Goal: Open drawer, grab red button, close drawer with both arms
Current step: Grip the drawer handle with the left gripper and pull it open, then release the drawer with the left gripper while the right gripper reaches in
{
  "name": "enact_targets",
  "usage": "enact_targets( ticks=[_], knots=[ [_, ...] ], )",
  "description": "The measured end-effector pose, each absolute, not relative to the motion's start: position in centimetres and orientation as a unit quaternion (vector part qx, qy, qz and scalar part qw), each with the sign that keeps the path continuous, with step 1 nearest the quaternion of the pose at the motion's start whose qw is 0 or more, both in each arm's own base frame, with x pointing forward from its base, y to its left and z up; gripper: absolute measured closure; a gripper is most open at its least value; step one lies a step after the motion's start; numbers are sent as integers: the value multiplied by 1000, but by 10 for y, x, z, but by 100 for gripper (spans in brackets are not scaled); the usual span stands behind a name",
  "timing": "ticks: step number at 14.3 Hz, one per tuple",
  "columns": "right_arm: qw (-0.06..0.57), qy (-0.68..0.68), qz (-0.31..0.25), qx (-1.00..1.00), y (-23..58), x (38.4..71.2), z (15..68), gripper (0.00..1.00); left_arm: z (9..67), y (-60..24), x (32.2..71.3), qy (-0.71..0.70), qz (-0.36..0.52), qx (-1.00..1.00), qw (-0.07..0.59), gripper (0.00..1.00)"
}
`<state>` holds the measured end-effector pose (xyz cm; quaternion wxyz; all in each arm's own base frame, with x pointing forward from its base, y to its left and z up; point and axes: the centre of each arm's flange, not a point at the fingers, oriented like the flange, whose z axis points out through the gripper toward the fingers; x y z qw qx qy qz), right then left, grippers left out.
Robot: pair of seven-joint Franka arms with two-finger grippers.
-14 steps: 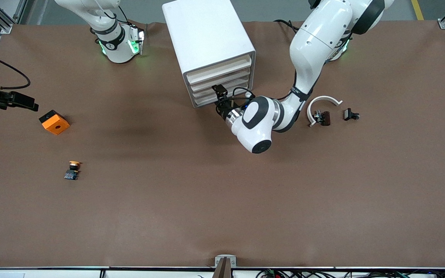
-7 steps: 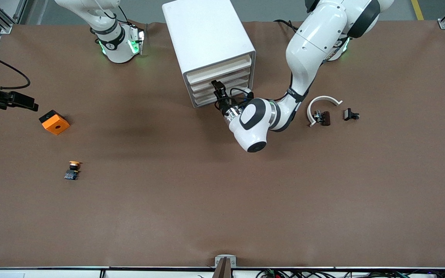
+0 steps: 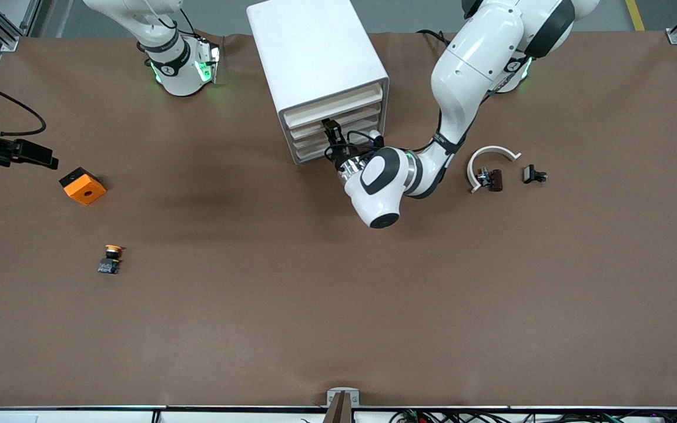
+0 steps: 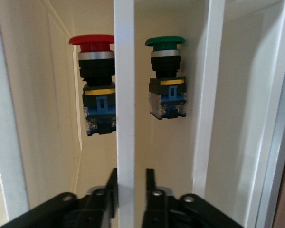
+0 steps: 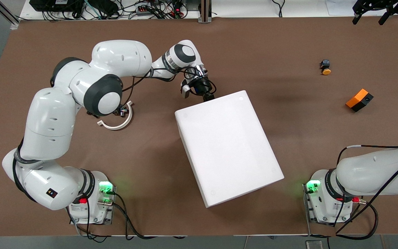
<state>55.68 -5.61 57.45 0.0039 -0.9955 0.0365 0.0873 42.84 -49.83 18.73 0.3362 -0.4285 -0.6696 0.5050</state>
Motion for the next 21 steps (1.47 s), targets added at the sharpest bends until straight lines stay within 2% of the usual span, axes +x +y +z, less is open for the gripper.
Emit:
enact_targets(
  ticks=[1, 7, 13, 21],
  knots=[
    [4, 36, 87, -996, -56, 557, 575, 0, 188, -499, 429, -668, 506, -429, 336, 86],
    [4, 38, 87, -995, -57, 557, 575, 0, 188, -493, 437, -673, 505, -426, 332, 86],
    [4, 39, 84, -996, -57, 557, 577, 0, 199, -464, 483, -699, 495, -422, 297, 86],
    [-4, 114, 85, -990, -24, 559, 578, 0, 212, -428, 535, -712, 506, -431, 226, 86]
  ],
)
